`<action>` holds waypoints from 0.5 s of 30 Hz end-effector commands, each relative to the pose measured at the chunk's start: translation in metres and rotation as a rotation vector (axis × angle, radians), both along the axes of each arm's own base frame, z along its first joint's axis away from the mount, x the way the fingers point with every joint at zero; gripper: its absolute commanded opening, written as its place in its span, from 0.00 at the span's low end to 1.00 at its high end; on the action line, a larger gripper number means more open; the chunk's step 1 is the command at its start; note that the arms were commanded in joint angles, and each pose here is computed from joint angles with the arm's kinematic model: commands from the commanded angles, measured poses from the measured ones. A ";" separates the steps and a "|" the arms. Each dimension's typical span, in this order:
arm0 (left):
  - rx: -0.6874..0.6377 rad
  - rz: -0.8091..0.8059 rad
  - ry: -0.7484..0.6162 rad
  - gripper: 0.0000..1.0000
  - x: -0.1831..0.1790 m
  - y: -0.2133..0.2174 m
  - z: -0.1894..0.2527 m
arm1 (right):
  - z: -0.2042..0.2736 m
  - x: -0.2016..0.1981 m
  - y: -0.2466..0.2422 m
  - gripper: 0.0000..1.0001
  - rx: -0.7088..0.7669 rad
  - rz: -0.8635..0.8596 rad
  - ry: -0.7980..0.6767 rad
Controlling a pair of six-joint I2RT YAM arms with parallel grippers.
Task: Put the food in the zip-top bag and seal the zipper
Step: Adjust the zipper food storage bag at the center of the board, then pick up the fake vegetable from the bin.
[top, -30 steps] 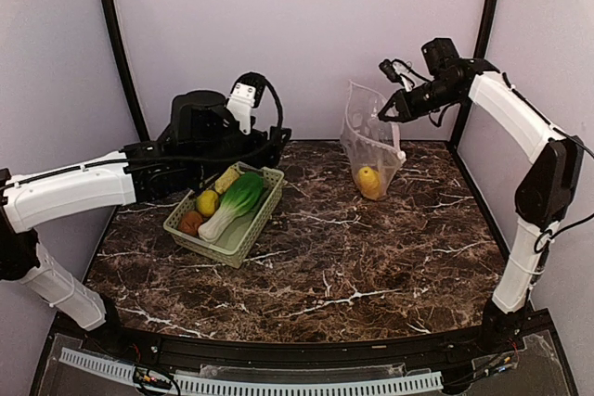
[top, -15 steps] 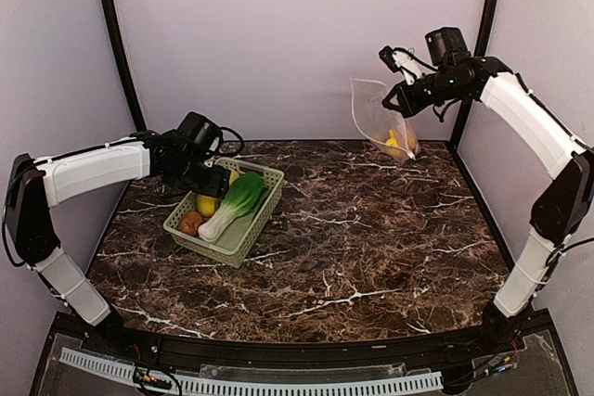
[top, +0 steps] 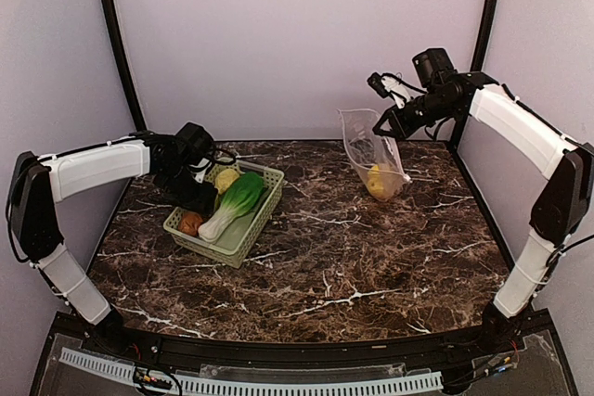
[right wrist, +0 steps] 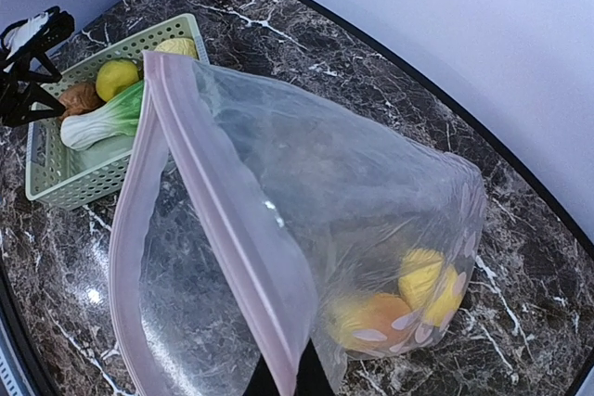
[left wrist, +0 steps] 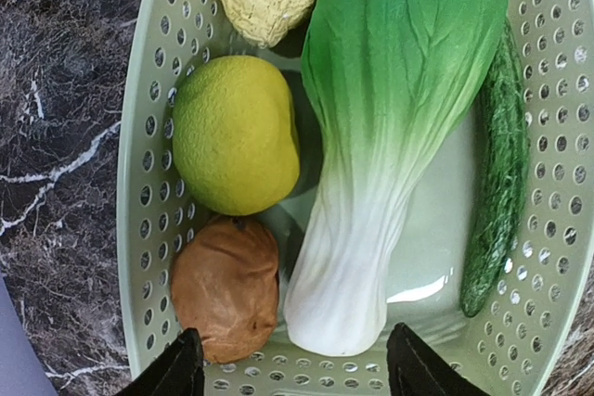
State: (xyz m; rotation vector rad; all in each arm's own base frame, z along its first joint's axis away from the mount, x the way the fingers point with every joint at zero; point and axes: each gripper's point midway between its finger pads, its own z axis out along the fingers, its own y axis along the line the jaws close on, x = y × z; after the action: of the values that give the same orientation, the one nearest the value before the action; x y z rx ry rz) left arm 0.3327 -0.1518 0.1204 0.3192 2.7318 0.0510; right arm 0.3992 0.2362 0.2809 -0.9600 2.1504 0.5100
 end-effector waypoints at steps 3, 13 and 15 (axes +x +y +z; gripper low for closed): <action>0.105 -0.015 0.138 0.64 -0.023 0.026 -0.023 | 0.004 -0.003 0.010 0.00 0.032 0.038 -0.011; 0.127 0.011 0.198 0.57 -0.021 0.032 -0.050 | -0.007 -0.008 0.015 0.00 0.029 0.057 0.018; 0.133 0.006 0.207 0.55 -0.022 0.032 -0.054 | -0.008 -0.008 0.015 0.00 0.028 0.058 0.020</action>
State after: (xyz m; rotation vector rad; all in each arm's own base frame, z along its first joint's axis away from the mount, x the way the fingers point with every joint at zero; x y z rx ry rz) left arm 0.3207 -0.1273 0.0800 0.3475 2.8906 0.1729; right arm 0.3934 0.2433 0.2772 -0.9833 2.1465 0.5553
